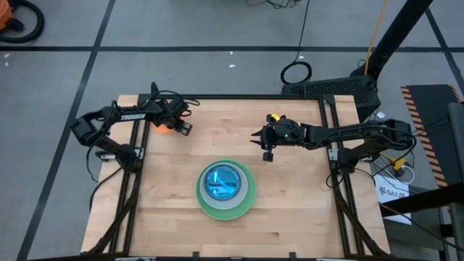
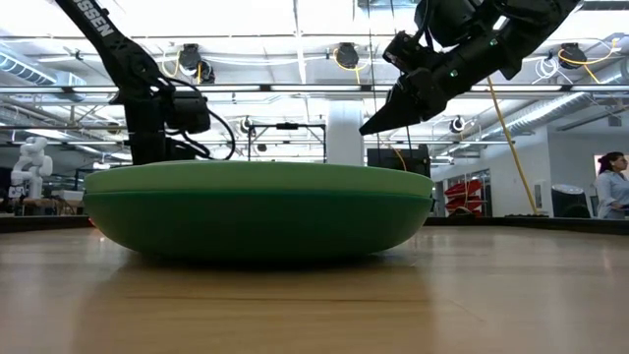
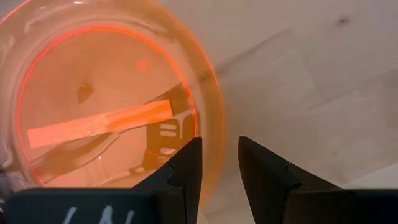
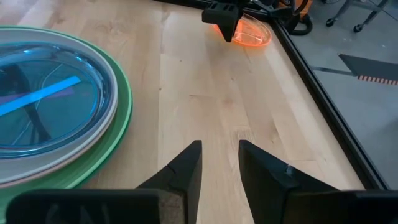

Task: Stack plastic plates
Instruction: Stack the small orange plate on the small blue plate

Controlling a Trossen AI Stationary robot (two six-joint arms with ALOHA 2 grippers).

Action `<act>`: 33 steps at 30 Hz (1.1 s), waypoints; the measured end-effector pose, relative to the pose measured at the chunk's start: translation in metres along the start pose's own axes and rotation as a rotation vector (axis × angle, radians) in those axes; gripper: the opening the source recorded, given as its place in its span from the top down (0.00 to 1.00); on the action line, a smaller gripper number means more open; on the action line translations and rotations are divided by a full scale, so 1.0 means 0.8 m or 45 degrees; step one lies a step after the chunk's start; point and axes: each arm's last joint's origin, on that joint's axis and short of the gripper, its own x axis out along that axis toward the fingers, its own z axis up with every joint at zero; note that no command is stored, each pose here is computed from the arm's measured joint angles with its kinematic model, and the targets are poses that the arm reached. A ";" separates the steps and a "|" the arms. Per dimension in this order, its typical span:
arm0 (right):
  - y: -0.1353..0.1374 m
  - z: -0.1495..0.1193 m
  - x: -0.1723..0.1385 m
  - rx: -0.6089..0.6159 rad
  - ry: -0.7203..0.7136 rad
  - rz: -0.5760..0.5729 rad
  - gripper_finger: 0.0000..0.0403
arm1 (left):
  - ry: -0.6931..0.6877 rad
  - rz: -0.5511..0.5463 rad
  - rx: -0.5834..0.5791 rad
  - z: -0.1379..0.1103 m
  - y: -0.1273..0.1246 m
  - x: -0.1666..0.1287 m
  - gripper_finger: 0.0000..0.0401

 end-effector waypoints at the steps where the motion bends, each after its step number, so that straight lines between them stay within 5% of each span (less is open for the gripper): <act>1: 0.000 0.000 0.000 0.000 0.000 0.000 0.76 | -0.002 0.004 0.000 0.000 0.000 0.000 0.72; 33: 0.000 0.000 0.000 -0.003 0.003 -0.001 0.76 | -0.012 0.055 -0.011 0.000 0.002 0.000 0.72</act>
